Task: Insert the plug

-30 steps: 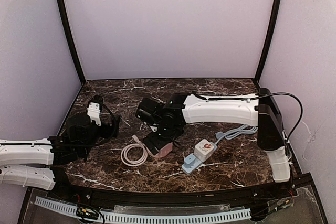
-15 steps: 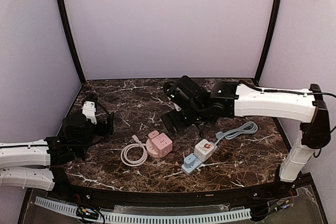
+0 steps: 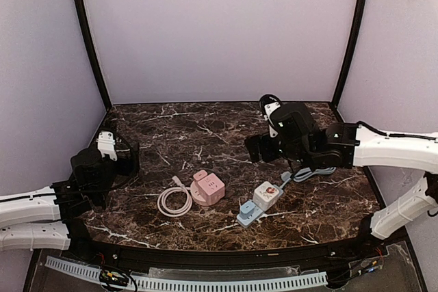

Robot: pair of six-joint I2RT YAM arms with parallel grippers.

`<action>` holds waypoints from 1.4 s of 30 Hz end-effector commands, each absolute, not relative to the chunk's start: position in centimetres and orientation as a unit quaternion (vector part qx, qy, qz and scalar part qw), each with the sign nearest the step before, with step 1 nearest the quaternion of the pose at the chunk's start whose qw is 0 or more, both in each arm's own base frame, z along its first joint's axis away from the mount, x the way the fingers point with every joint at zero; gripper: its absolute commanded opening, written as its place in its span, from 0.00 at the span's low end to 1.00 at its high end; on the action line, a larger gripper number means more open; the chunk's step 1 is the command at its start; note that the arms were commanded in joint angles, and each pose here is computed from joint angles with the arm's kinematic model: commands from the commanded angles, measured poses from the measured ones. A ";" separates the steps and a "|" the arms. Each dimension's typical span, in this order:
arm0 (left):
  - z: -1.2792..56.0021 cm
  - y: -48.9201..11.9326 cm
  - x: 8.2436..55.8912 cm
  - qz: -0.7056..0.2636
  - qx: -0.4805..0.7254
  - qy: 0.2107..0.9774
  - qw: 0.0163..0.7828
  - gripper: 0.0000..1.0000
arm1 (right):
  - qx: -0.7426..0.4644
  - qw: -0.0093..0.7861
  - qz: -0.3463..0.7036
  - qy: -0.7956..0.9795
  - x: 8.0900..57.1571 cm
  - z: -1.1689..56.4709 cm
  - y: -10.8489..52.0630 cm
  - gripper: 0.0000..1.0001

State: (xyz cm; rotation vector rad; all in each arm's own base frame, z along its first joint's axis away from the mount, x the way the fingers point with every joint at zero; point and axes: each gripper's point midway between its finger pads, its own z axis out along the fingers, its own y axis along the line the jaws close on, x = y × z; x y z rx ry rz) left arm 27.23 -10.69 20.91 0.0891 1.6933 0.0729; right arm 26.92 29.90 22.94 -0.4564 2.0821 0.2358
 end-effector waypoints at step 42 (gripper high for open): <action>21.2 -6.3 29.2 0.101 0.013 0.760 0.642 0.99 | -0.097 0.613 0.180 0.763 26.0 25.2 20.1 0.99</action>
